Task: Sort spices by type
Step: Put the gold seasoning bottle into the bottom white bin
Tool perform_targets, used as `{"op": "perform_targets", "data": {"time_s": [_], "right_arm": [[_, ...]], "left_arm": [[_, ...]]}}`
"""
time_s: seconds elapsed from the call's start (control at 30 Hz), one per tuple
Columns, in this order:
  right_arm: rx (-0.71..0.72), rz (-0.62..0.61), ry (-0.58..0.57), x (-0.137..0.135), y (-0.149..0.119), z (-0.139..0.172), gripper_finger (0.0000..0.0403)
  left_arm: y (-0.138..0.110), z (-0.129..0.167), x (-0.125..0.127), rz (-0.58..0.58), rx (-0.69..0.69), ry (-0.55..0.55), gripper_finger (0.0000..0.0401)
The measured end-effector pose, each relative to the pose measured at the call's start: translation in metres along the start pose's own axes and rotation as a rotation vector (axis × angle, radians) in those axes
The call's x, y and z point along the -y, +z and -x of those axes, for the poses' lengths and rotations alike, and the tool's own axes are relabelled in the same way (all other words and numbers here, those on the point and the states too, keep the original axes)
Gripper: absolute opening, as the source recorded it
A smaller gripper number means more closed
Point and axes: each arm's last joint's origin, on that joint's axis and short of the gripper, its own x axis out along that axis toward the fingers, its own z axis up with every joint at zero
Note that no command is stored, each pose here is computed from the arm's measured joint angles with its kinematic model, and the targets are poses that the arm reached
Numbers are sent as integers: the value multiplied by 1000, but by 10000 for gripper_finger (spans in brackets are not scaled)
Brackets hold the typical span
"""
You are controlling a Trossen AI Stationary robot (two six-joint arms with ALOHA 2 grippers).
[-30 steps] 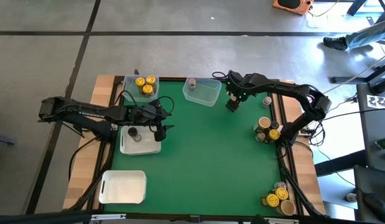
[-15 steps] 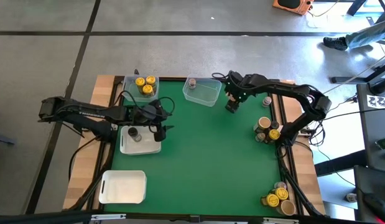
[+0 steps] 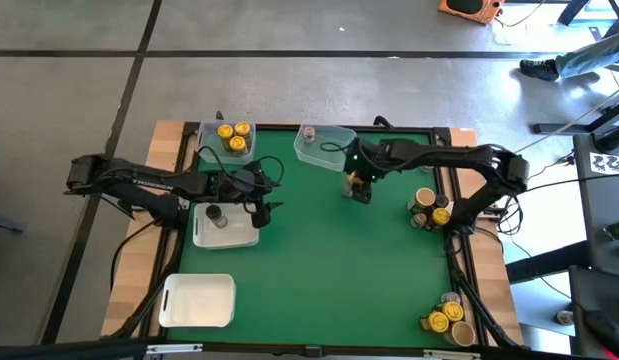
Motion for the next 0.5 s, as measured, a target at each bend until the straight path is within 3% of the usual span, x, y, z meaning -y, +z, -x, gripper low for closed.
{"op": "perform_targets", "data": {"time_s": [0.5], "right_arm": [[77,158,108,-49,8,-1,281]], "left_arm": [[2,-8,5,56,33,-13,276]]}}
